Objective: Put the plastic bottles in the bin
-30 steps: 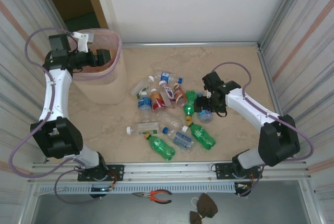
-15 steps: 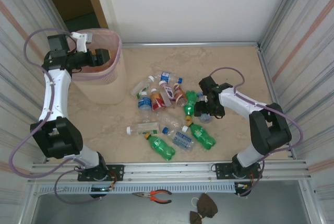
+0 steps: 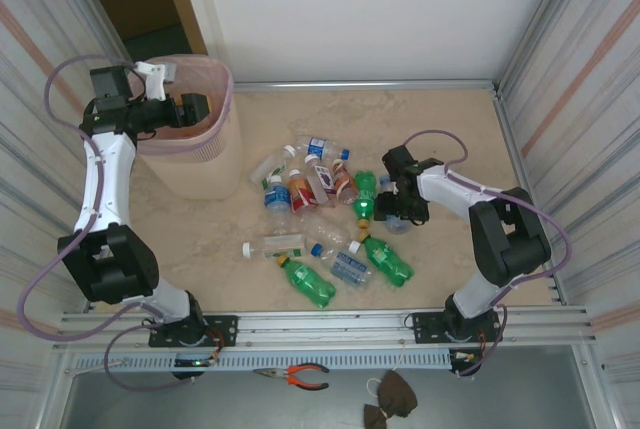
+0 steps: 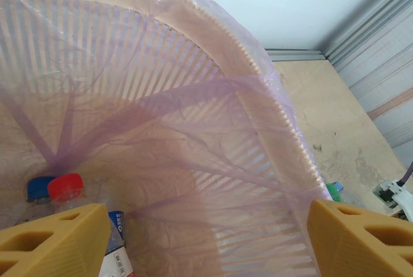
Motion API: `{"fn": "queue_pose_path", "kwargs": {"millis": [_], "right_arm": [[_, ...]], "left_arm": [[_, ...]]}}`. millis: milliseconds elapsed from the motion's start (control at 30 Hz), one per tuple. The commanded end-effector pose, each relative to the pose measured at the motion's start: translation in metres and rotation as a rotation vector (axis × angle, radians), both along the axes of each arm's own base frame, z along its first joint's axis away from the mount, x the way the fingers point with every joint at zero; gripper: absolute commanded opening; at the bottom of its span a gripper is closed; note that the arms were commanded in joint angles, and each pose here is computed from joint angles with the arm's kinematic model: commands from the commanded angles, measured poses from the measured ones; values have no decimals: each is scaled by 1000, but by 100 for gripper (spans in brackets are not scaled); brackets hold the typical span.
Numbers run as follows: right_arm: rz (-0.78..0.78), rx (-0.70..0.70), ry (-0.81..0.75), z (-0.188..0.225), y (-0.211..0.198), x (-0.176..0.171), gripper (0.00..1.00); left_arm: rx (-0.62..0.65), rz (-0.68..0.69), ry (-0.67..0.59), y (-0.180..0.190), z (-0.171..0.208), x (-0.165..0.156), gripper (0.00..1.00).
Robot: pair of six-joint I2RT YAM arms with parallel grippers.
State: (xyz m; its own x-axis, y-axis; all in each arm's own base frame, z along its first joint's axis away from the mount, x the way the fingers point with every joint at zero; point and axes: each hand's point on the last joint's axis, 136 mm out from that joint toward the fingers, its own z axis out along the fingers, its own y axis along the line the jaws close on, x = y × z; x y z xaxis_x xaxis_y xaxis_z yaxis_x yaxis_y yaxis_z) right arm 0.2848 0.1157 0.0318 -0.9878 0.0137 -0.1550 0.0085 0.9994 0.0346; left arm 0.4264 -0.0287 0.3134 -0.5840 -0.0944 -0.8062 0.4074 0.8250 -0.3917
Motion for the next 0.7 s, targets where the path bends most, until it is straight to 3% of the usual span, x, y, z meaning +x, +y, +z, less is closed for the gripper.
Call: {"fn": "queue_pose_path", "kwargs": {"millis": [0,200,333,467,667], "right_arm": [[-52,-18,6,-7,-10,3,81],[-147,-34,6,-6,-27,4,75],[-181,-25,18,-6,-33,0,76],[-135,-1,26,-3,-24,-3,83],[-65,-26,45,-4,-9,-8,85]], "left_arm": [[-24,0,9,1,-3,1,80],[-27,2,15,1,-4,2,80],[-27,2,17,1,-5,2,80],[-27,3,20,1,-6,3,80],[-30,4,28,2,-8,4,80]]}}
